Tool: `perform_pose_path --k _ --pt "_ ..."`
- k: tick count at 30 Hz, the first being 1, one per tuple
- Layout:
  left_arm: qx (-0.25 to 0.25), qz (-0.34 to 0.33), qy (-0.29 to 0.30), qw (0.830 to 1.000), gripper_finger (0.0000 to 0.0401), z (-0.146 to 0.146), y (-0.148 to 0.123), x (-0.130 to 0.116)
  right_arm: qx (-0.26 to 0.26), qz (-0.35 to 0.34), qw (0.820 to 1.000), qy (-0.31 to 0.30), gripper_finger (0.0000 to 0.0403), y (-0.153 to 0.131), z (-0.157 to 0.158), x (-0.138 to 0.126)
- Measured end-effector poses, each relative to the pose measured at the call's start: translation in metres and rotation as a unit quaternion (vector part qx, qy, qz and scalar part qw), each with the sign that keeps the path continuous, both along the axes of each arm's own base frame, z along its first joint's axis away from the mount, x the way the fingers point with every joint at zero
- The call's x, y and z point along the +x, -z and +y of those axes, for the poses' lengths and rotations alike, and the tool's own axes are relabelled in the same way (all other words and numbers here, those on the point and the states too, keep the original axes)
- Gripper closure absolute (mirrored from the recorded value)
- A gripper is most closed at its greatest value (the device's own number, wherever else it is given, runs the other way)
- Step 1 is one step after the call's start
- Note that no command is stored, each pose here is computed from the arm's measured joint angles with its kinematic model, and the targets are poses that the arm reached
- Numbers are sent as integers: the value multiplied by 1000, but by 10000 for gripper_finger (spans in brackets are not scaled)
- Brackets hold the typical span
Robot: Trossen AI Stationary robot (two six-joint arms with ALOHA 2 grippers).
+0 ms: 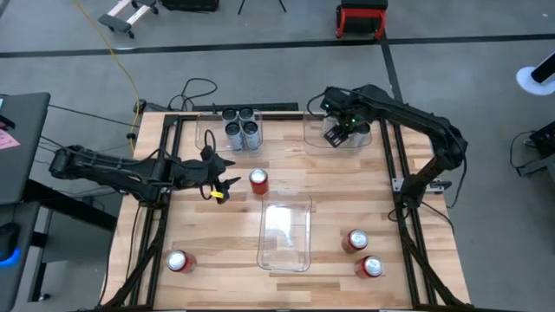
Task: Sort soda cans
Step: Put the white-yellow soda can into the top right transparent bin
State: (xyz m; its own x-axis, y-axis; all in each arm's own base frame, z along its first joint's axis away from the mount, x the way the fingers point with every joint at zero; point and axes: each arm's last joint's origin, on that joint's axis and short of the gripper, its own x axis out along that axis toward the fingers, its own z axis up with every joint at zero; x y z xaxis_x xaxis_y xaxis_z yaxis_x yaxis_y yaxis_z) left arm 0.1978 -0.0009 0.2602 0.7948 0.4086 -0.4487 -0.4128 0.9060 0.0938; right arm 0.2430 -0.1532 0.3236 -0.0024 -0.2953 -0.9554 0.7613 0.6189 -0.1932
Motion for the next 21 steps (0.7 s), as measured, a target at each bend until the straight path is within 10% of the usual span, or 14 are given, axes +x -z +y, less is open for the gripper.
perform_pose_path --k 21 --pt "6 9 -26 1000 152 1 2 -2 24 -2 1000 -7 128 43 -14 -4"
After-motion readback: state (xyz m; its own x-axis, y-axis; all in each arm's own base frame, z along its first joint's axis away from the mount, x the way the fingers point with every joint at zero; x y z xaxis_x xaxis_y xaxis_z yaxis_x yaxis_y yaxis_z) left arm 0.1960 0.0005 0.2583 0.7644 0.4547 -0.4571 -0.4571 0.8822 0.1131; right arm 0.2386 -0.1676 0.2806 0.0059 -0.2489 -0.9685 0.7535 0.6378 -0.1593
